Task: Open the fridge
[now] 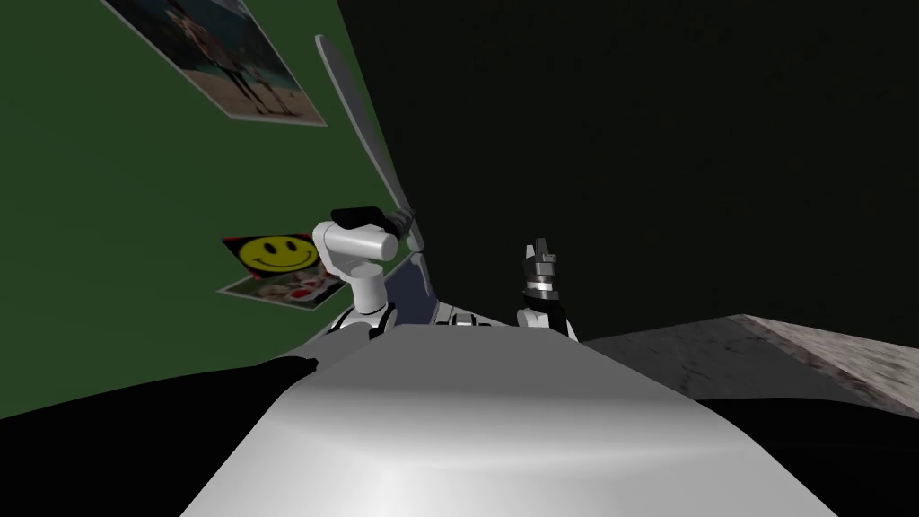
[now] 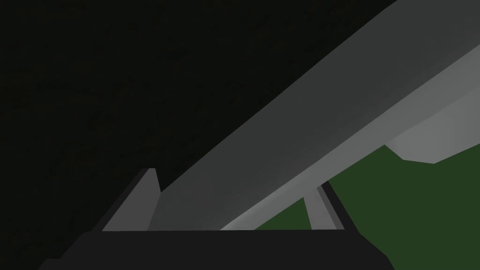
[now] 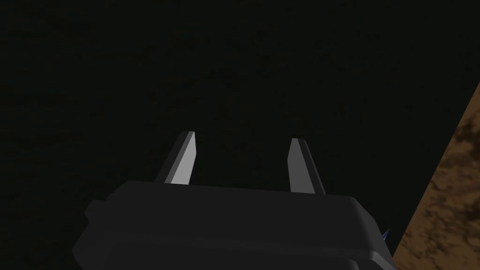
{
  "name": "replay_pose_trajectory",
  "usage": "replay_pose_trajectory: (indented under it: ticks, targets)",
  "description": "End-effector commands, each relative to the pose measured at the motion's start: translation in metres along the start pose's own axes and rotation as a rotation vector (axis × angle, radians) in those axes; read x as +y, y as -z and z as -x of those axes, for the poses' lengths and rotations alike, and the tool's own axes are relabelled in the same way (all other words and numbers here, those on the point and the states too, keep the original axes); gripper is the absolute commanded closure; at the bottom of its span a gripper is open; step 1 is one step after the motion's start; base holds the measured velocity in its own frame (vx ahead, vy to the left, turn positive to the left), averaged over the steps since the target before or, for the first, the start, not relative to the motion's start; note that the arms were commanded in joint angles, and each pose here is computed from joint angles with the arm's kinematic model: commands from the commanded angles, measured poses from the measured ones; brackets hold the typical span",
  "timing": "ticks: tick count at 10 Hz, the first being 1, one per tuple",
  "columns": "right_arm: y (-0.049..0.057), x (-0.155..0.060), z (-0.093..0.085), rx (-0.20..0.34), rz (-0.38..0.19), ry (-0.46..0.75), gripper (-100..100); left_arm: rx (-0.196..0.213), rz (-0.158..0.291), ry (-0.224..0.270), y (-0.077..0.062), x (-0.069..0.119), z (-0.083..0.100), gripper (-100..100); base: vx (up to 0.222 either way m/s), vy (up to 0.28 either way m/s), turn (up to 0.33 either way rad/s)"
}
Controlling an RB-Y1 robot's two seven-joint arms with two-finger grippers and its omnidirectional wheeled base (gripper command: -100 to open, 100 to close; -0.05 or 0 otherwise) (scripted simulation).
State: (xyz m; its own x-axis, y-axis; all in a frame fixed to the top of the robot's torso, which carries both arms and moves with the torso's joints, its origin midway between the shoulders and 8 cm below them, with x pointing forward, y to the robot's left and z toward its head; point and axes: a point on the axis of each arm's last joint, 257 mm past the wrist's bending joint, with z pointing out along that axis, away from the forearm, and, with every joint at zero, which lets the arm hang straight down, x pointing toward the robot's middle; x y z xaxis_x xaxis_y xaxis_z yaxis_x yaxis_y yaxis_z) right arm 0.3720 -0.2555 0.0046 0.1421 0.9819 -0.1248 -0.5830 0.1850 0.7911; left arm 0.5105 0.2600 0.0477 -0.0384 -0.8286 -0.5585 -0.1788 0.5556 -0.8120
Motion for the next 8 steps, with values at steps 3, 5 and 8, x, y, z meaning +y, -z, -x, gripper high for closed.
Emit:
replay_pose_trajectory:
  ticks: [3, 5, 8]
  targets:
    - [0.000, 0.000, 0.000, 0.000, 0.000, 0.000, 0, 0.128, -0.052, -0.015, 0.020, -0.023, -0.050, 100, -0.190, -0.148, -0.123]
    - [0.000, 0.000, 0.000, 0.000, 0.000, 0.000, 0, 0.170, -0.083, -0.025, 0.031, -0.035, -0.065, 100, -0.198, -0.125, -0.097]
    - [0.000, 0.000, 0.000, 0.000, 0.000, 0.001, 0, 0.197, -0.121, -0.050, 0.033, -0.048, -0.074, 100, -0.156, -0.078, -0.051]
